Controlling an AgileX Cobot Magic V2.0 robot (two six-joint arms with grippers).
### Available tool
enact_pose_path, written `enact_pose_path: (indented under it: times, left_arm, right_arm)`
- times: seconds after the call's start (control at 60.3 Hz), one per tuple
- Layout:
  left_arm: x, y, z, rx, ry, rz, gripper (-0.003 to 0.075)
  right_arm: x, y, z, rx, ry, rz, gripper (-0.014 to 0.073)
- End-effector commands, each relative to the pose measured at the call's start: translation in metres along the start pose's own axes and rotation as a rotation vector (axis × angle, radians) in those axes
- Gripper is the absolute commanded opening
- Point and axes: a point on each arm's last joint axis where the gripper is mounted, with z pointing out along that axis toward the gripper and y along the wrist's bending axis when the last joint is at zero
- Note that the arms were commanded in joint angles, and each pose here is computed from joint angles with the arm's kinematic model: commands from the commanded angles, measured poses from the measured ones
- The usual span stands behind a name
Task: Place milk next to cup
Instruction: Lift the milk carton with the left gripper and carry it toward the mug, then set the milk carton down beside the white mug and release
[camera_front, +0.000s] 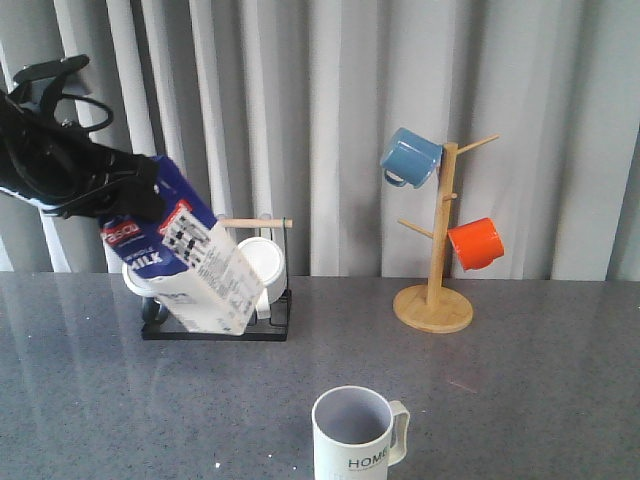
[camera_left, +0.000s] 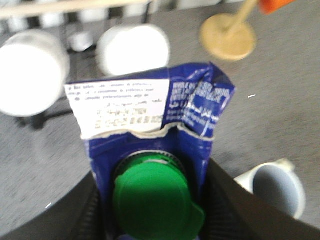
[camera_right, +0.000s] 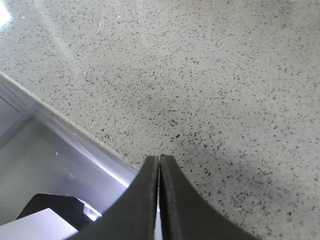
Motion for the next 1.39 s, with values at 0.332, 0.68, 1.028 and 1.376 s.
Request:
enact_pose_path:
  times: [0.332,0.68,1.028,1.376]
  left_arm:
    - [-0.003,-0.043,0.030,0.011,0.020,0.053,-0.0008]
    - [0.018,-0.036,0.062,0.007,0.151,0.009,-0.0007]
    - [0.040,-0.032,0.087,0.033,0.263,-0.035,-0.0006]
    - [0.042,-0.032,0.094,0.062,0.278,-0.048,-0.0003]
  right_arm:
    - [-0.011,-0.002,-0.004,0.021,-0.071,0.016,-0.0006]
    - [-0.011,-0.002,-0.004,0.022,-0.072,0.016,-0.0005]
    - [-0.012,-0.002,-0.004,0.023,-0.075,0.019,-0.0005]
    - [-0.012,-0.002,-0.004,0.023,-0.075,0.019,-0.0005]
